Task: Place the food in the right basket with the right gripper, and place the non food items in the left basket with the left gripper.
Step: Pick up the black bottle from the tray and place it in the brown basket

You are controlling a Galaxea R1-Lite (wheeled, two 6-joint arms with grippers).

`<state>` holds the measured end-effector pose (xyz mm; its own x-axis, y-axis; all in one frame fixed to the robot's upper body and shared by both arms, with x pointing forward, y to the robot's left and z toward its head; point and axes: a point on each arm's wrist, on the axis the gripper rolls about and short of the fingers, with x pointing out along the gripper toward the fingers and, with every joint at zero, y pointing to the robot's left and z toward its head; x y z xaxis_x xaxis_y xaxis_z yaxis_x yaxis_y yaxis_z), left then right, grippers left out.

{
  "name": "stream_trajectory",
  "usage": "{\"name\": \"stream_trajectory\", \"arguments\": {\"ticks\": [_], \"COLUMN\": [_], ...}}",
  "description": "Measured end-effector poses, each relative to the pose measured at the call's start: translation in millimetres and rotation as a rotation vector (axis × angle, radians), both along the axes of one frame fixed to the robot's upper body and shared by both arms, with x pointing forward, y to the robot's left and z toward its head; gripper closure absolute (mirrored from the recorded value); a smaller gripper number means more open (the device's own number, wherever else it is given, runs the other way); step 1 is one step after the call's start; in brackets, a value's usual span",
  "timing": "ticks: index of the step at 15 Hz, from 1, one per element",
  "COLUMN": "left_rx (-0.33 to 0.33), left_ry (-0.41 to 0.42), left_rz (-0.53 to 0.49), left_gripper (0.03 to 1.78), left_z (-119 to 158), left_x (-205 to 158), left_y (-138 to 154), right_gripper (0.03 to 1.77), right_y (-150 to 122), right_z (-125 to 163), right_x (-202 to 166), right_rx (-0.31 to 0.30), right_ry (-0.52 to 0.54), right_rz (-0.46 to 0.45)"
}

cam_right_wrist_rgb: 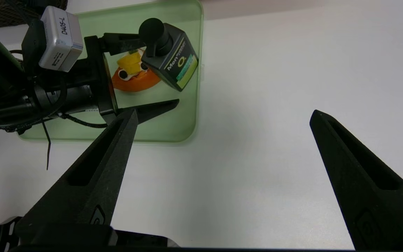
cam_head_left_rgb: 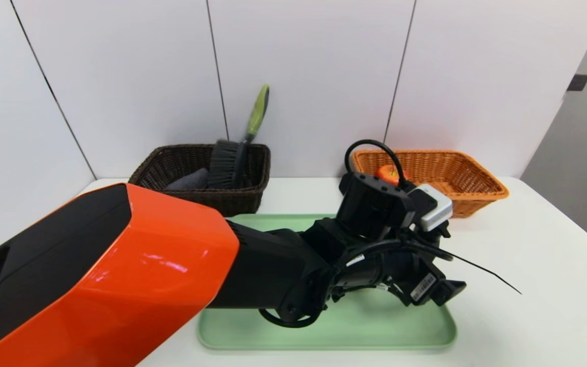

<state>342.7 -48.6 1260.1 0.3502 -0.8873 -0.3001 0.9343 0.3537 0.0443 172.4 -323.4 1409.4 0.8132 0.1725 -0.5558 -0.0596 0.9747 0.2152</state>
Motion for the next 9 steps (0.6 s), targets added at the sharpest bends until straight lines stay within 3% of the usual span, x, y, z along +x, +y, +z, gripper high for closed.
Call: {"name": "stream_trajectory", "arguments": {"ticks": [9], "left_rx": [-0.006], "left_ry": [-0.005], "left_rz": [0.05], "left_gripper": [0.12], "left_z": [-8.3], "left_x": [27.0], "left_y": [-0.1], "right_gripper": [0.1], "right_y": [-0.2], "right_z": [-3.0], "right_x": [-1.7], "right_rx": [-0.001], "right_ry": [0.007], "right_rz": [0.0]}}
